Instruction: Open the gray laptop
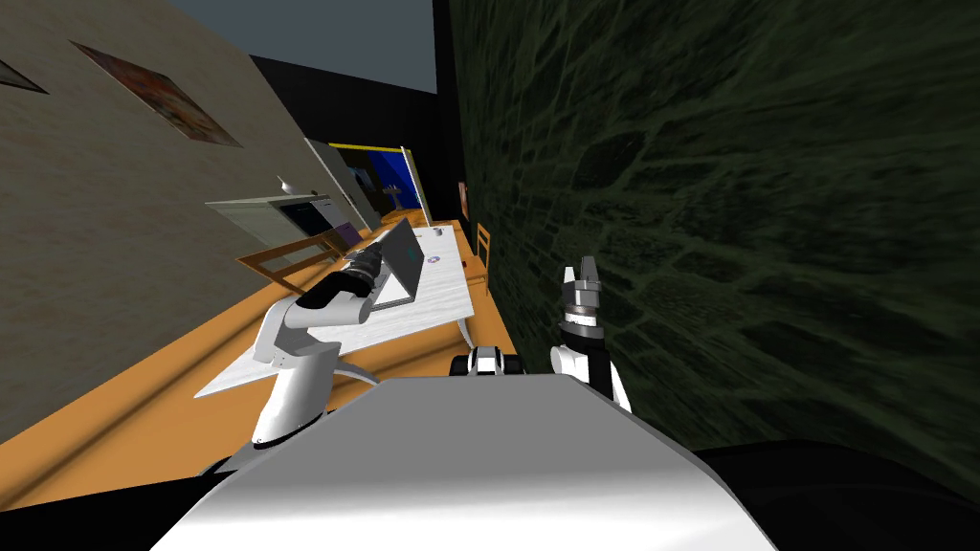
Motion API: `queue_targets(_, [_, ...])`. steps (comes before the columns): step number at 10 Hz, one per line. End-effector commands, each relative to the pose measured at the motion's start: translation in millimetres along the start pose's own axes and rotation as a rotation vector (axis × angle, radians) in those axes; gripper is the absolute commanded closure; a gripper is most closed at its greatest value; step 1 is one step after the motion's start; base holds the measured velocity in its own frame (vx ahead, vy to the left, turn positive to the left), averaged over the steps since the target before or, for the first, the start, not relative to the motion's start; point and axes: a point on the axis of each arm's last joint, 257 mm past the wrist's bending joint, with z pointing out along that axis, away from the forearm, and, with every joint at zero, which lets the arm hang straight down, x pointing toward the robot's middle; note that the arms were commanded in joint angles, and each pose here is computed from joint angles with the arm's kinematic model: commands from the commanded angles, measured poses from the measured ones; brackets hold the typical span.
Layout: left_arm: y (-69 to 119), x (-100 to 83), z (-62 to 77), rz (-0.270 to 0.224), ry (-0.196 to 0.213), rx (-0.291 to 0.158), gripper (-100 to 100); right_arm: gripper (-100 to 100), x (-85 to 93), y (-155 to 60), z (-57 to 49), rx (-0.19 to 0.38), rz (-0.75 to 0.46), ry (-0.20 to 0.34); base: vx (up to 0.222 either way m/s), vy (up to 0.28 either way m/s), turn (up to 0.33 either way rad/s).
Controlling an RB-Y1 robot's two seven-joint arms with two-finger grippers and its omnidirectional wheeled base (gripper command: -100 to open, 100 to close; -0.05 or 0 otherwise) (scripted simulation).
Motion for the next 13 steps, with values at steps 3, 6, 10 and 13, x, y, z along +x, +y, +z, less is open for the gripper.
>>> queue_targets(3, [-1.0,-10.0,0.4,0.005,-0.013,-0.029,-100,0,0.0,0.0,0.0,0.000,0.000,0.000,0.047,-0.004,-0.024])
queue_targets(6, [1.5,-5.3,3.9,-0.072,-0.004,-0.024,100,0,0.0,0.0,0.0,0.000,0.000,0.000,0.014,0.036,0.016])
queue_targets(10, [2.8,1.8,9.9,-0.229,0.010,-0.015,100,0,0.0,0.0,0.0,0.000,0.000,0.000,-0.048,0.115,0.036])
queue_targets(13, [3.4,7.7,14.3,-0.348,0.022,-0.008,100,0,0.0,0.0,0.0,0.000,0.000,0.000,-0.044,0.116,0.040])
